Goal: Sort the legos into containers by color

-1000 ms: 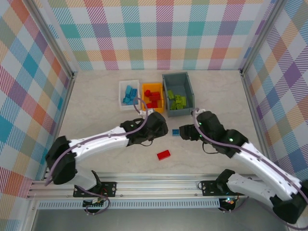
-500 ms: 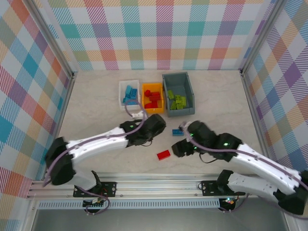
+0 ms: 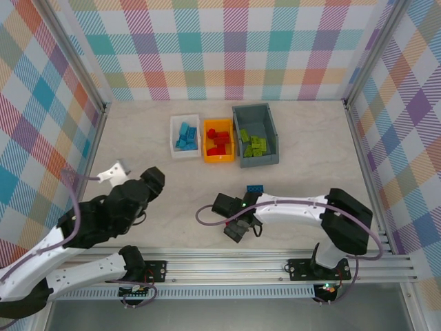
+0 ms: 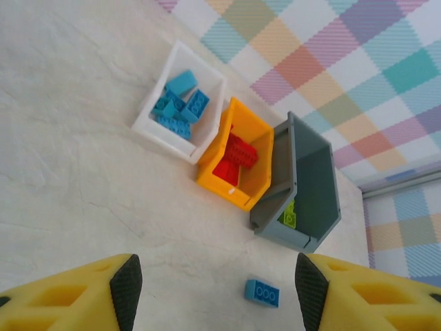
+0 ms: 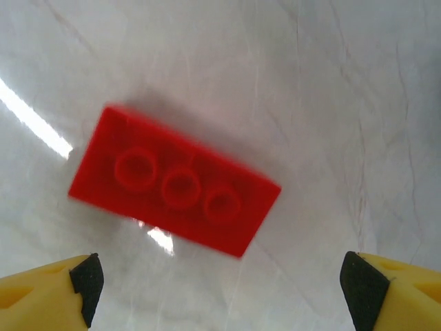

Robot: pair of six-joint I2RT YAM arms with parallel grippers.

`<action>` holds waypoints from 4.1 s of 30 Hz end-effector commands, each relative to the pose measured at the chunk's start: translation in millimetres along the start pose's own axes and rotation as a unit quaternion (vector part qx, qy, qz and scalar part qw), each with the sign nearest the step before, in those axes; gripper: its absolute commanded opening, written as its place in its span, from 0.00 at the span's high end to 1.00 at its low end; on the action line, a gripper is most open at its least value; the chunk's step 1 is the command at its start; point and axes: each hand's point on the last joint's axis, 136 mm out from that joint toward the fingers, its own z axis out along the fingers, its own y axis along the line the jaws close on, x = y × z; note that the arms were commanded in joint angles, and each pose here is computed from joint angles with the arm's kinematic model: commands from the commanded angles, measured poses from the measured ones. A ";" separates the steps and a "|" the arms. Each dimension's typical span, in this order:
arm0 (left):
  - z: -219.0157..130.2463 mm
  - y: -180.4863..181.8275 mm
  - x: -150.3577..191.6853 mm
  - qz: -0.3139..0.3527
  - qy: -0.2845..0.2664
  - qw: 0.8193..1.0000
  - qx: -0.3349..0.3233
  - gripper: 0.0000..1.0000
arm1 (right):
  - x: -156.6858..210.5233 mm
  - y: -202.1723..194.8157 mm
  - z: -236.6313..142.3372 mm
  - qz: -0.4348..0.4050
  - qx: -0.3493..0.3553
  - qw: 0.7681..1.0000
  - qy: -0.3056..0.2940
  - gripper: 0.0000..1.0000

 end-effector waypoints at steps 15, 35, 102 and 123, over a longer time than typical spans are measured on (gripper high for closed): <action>-15.8 7.1 -2.5 0.029 0.023 0.999 0.025 0.38 | -42.0 -19.8 29.6 0.088 -0.059 0.994 -0.001 0.52; 42.9 -49.9 38.1 0.095 0.128 0.987 0.036 0.35 | -149.5 -121.6 -63.5 0.248 -0.044 0.957 -0.142 0.69; 183.1 -135.6 264.1 0.545 0.380 0.717 0.210 0.29 | 12.4 -121.6 -190.1 0.397 -0.133 0.876 -0.241 0.24; 268.3 -94.7 336.2 0.675 0.403 0.596 0.162 0.27 | 98.6 -106.8 -198.7 0.493 -0.155 0.811 -0.274 0.23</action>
